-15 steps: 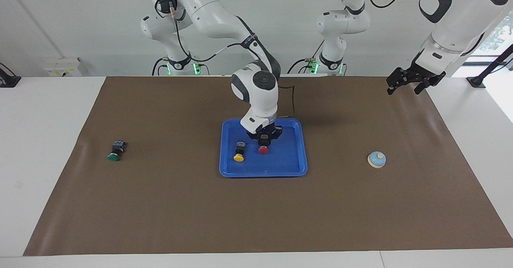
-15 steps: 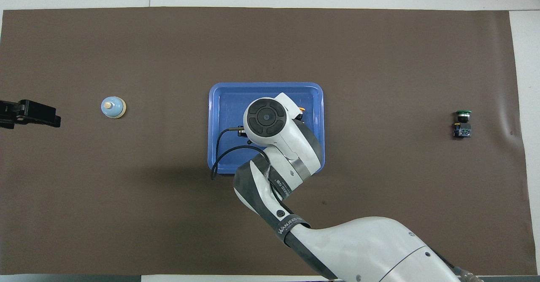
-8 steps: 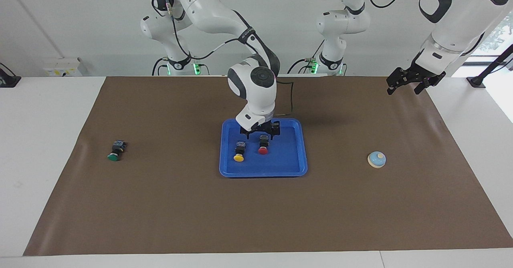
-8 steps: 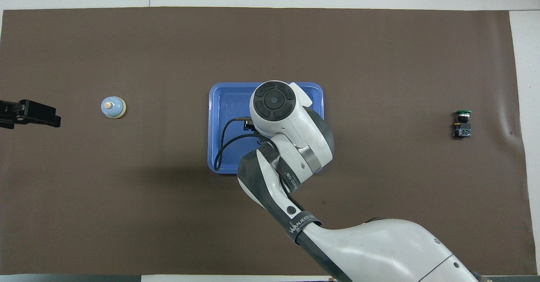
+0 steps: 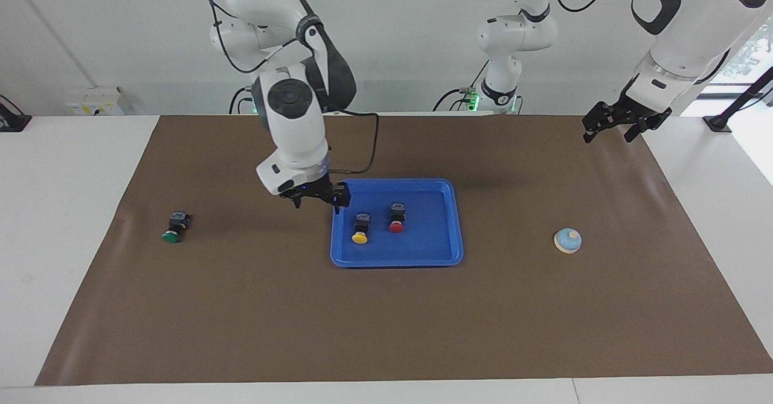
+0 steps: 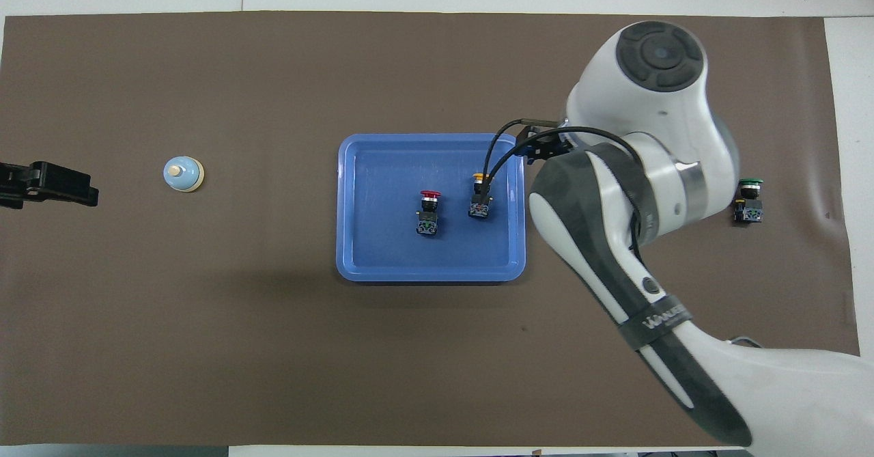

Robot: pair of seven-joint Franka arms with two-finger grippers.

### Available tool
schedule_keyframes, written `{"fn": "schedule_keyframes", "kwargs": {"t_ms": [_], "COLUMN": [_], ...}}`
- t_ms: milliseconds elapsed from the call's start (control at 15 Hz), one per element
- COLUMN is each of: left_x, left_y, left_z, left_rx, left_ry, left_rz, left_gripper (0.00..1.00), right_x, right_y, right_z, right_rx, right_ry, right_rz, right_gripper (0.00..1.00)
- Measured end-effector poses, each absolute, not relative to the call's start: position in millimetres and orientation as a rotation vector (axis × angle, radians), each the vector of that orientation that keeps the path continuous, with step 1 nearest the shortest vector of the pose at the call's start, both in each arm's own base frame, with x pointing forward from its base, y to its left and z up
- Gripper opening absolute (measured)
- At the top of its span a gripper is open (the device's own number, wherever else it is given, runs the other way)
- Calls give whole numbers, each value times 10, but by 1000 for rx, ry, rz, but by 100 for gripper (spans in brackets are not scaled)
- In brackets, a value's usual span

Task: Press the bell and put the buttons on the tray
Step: 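Move the right gripper to the green-capped button and grasp it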

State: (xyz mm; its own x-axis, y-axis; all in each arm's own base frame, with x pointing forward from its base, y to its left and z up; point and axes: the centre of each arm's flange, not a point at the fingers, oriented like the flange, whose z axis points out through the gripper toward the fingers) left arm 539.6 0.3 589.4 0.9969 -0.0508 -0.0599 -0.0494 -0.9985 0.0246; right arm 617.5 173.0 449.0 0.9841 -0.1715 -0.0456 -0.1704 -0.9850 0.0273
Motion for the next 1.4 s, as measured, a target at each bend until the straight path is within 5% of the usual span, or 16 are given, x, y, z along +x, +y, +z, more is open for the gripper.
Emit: {"fn": "schedule_keyframes", "kwargs": {"t_ms": [333, 733, 1400], "left_x": [5396, 5396, 5396], "left_y": [3, 3, 3], "left_z": [5894, 5894, 5894], "left_rx": [3116, 3116, 3116], "left_ry": [-78, -78, -78], "left_rz": [-94, -94, -94], "left_gripper": [100, 100, 100], "right_x": [6317, 5953, 5588], "right_y": [-19, -1447, -1585], "right_z": [4397, 3761, 3062], "right_rx": [3085, 3076, 3075], "right_ry": [-150, -154, -169], "right_rz": [-157, -55, 36], "right_gripper": [100, 100, 100]}}
